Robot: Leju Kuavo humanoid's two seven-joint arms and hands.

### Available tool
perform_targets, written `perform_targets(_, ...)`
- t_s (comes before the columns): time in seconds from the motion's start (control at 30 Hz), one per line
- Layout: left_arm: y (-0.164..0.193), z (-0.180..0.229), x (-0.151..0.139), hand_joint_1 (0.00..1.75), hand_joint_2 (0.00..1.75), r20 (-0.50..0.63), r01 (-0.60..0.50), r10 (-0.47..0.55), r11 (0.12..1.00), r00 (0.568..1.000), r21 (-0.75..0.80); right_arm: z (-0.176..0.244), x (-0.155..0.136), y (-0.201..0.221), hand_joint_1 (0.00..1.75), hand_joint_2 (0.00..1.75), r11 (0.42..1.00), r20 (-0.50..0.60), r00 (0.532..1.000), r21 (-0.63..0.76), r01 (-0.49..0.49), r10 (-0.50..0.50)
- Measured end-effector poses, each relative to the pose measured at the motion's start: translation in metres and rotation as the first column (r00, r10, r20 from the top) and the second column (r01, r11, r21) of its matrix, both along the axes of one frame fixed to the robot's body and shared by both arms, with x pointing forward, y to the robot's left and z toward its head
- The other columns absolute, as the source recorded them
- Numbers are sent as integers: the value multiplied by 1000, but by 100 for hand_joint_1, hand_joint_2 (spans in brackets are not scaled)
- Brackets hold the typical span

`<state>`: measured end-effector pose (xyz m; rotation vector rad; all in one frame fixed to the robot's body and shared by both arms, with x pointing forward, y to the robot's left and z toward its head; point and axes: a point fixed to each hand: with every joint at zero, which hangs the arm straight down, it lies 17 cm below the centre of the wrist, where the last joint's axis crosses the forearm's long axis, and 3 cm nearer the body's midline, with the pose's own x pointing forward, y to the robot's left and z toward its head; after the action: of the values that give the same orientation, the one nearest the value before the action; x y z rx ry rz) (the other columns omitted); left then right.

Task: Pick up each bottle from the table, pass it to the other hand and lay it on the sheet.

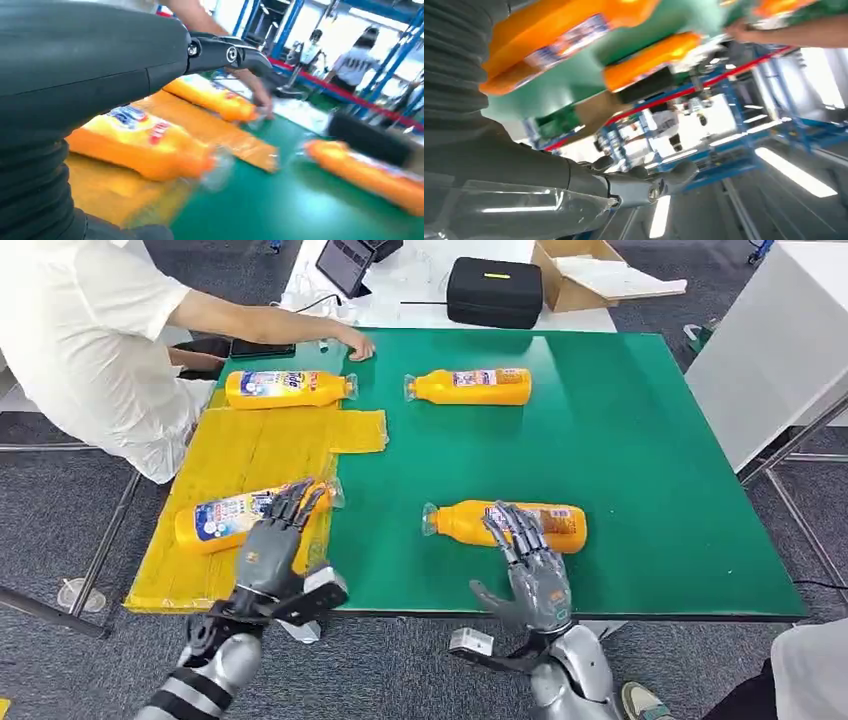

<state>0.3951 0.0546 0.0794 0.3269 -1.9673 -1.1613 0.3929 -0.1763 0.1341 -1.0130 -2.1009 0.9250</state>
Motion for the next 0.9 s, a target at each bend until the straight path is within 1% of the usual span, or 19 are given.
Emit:
perform_targets(0.1,-26,13,-24,0,175,13,31,-31,997,999,-71,-7,9,-24,0,175,997,-9,998,-45,57,-58)
perform_targets(0.23,-53,29,-49,0,175,18,75,-73,986,997,-146,-19,26,-58,0,175,988,-55,987,-52,147,-149)
perform_targets(0.3,-60,37,-53,0,175,29,90,-87,981,996,-169,-26,37,-74,0,175,980,-89,977,-61,188,-193)
perform_targets(0.4,-67,48,-57,0,175,46,109,-102,975,994,-196,-47,57,-101,0,175,960,-167,947,-94,263,-276)
perform_targets(0.47,-71,54,-59,0,175,51,119,-111,969,993,-218,-61,66,-118,0,175,947,-213,924,-126,297,-318)
perform_targets(0.63,-78,63,-64,0,175,51,145,-137,957,989,-252,-75,81,-149,0,175,929,-255,897,-181,323,-362)
perform_targets(0.9,-84,70,-65,0,175,48,162,-155,947,987,-276,-90,90,-162,0,175,917,-302,872,-230,326,-386)
